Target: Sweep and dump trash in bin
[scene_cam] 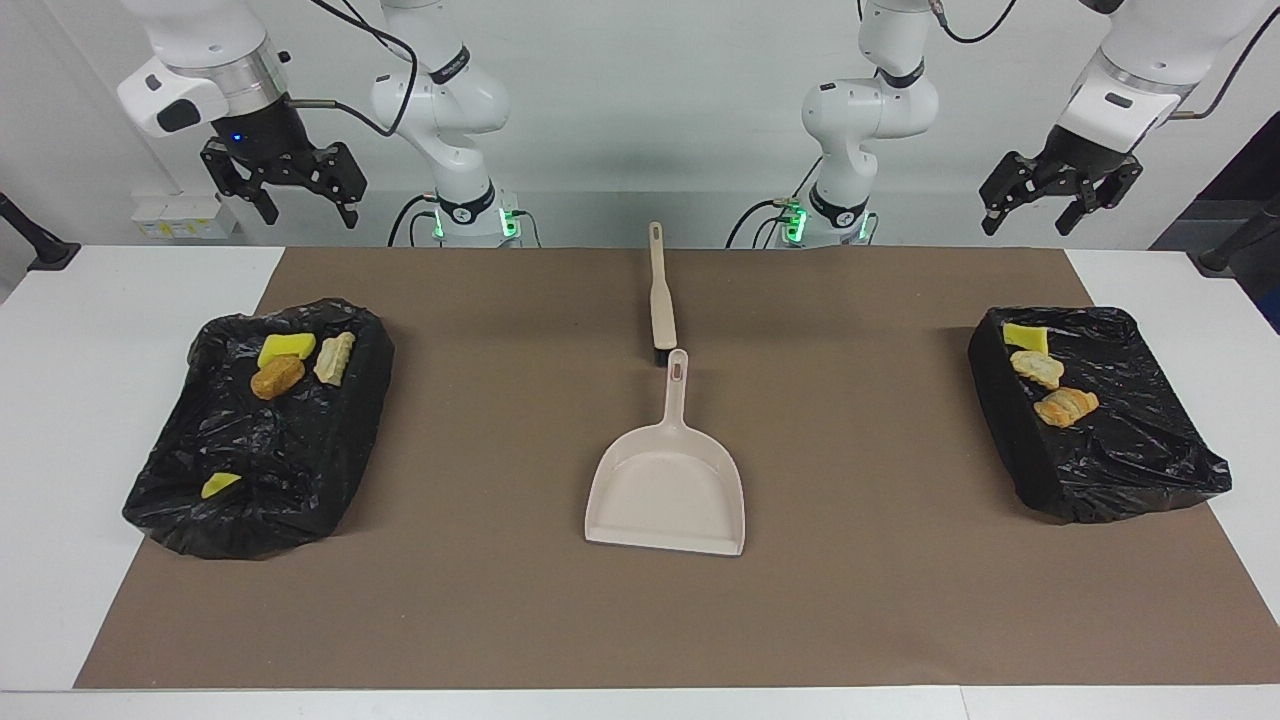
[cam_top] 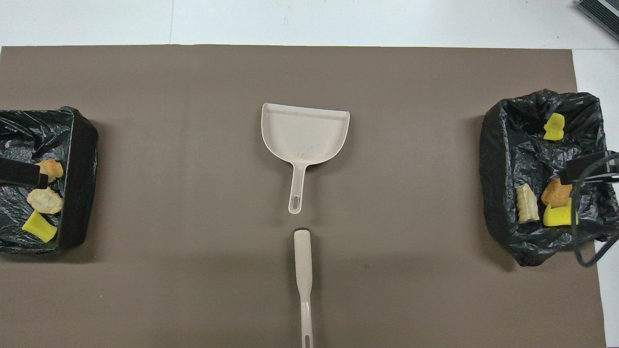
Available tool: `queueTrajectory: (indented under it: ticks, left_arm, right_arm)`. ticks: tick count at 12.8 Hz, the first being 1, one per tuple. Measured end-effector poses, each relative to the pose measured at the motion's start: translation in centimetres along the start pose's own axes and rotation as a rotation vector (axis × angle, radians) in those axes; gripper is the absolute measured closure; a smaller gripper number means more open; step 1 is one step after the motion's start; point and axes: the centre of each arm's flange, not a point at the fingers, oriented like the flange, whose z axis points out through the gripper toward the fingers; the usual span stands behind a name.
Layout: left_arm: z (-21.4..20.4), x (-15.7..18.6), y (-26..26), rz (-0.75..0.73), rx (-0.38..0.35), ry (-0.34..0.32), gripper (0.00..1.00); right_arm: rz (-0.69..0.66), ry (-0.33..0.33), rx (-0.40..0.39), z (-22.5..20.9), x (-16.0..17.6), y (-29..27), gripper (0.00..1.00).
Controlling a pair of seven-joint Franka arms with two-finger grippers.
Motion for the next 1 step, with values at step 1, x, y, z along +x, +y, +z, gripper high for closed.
queueTrajectory:
  ticks: [1]
  left_arm:
    - [0.00, 0.00, 0.00, 0.000, 0.000, 0.000, 0.00]
  right_arm:
    - [0.000, 0.000, 0.000, 0.00, 0.00, 0.02, 0.00]
